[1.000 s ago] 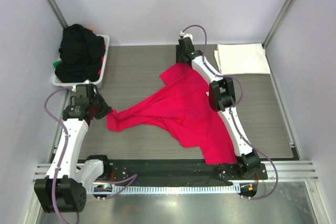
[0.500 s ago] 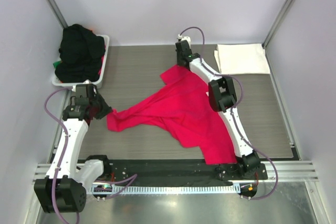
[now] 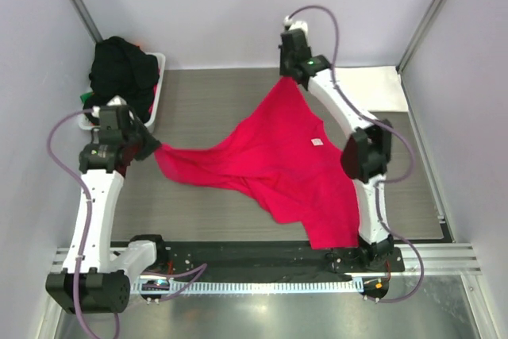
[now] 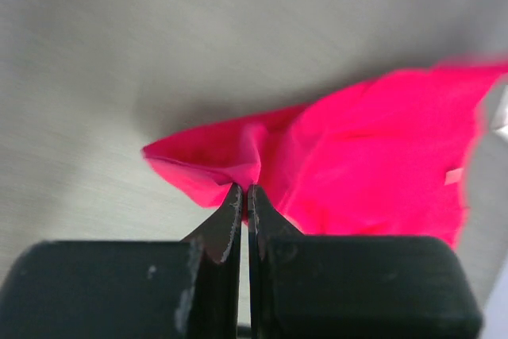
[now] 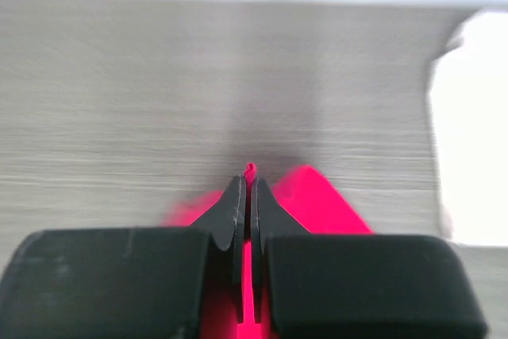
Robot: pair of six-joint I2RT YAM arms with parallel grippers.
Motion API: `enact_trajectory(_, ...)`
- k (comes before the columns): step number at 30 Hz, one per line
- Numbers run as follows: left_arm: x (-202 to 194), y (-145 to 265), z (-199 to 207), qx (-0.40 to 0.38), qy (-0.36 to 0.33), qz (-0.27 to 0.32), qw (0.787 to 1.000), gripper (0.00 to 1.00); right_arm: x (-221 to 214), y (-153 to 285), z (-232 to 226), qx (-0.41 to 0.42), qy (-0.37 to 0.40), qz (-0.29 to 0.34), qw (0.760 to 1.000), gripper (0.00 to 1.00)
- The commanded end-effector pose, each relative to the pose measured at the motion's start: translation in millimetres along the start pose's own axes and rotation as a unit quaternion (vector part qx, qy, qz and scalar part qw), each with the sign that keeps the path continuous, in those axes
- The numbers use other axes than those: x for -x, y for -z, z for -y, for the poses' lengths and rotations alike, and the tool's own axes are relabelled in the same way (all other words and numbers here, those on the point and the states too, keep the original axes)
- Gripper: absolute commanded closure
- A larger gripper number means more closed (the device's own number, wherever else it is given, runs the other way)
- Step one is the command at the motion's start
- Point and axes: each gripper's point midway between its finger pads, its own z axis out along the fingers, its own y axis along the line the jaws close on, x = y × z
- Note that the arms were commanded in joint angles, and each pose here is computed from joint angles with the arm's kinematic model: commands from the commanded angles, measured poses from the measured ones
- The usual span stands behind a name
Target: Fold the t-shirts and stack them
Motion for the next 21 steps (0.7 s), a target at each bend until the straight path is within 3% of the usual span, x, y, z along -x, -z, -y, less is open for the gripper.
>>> enact_trajectory(1,59.3,50.0,36.8,-0.042,0.009,0.086,0.995,1.0,124.7,145.8,26.5,0.011,-0.057,0.153,0.986,0.99)
enact_trajectory(2,64.4,56.9,41.1,-0.045,0.012,0.09,0.995,1.0,146.1,192.3,37.0,0.02,-0.073,0.187,0.979,0.99)
enact_trajectory(5,85.7,87.7,58.7,-0.066,0.027,0.116,0.991,1.0,152.9,244.3,54.5,0.027,-0.097,0.214,0.972,0.99)
enact_trajectory(9,103.4,127.2,73.4,-0.093,0.037,0.149,0.984,1.0,166.1,360.7,82.9,0.072,-0.124,0.29,0.946,0.99)
enact_trajectory(14,123.6,182.6,83.7,-0.122,0.041,0.212,0.969,1.0,163.9,469.8,118.4,0.099,-0.142,0.365,0.915,0.99)
enact_trajectory(21,139.6,292.0,85.4,-0.19,0.073,0.345,0.916,1.0,132.2,597.9,142.5,0.187,-0.123,0.459,0.86,0.99)
